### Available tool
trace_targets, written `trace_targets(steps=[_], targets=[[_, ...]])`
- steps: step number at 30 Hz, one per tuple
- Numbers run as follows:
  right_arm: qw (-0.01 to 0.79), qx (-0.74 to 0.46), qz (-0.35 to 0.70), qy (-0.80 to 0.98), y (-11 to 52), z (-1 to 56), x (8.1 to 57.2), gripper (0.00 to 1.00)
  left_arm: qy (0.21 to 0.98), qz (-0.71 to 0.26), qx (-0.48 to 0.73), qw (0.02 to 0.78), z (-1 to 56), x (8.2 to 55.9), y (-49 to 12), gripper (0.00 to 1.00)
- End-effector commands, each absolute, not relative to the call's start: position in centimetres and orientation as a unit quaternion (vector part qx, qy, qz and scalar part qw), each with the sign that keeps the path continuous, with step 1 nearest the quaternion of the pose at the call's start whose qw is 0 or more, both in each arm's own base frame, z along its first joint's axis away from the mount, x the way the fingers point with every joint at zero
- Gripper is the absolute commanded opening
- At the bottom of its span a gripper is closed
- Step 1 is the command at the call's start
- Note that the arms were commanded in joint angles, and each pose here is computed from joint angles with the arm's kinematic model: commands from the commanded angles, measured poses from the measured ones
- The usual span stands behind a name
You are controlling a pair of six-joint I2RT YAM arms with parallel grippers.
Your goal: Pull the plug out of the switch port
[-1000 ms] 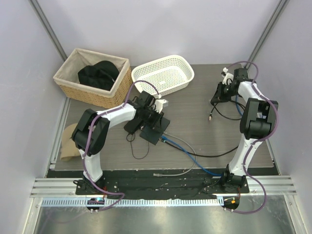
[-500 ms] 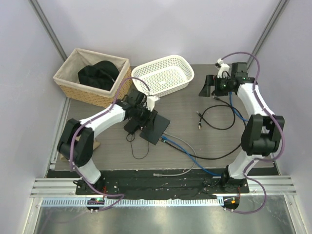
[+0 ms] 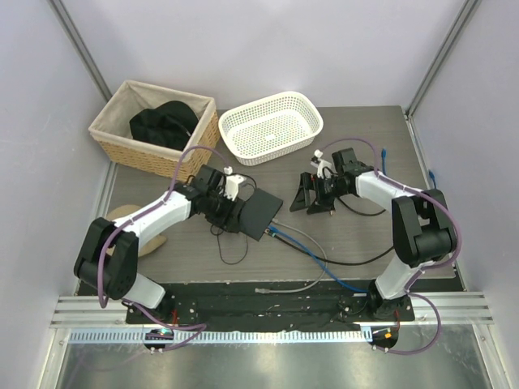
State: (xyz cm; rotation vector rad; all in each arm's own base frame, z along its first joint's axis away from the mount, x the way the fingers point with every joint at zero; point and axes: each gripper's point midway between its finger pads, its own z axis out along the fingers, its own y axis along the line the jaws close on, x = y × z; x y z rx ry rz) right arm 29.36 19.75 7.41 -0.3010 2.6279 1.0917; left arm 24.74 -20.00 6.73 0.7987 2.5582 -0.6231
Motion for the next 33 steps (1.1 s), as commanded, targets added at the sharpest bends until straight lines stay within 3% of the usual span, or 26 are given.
trace_targets(steps=[1,7,14,18,27,33], targets=[[0.163,-0.098,0.433,0.881,22.1,9.5,30.4,0.93,0.909,-0.221,0.268,0.23,7.7,26.5,-19.8,0.6],[0.157,-0.093,0.427,0.886,22.8,8.6,30.3,0.87,0.911,-0.226,0.267,0.218,6.7,26.9,-20.2,0.6],[0.16,-0.096,0.42,0.888,23.0,7.8,31.8,0.88,0.911,-0.25,0.265,0.191,4.9,27.3,-21.5,0.59],[0.153,-0.131,0.462,0.864,24.1,9.2,31.2,0.88,0.903,-0.272,0.275,0.188,5.3,28.1,-23.3,0.56],[0.15,-0.122,0.446,0.874,23.2,8.4,30.0,0.87,0.88,-0.291,0.335,0.168,4.8,27.2,-28.0,0.54],[0.17,-0.143,0.434,0.873,21.9,9.0,30.1,0.85,0.89,-0.256,0.347,0.147,6.2,25.4,-24.9,0.56]])
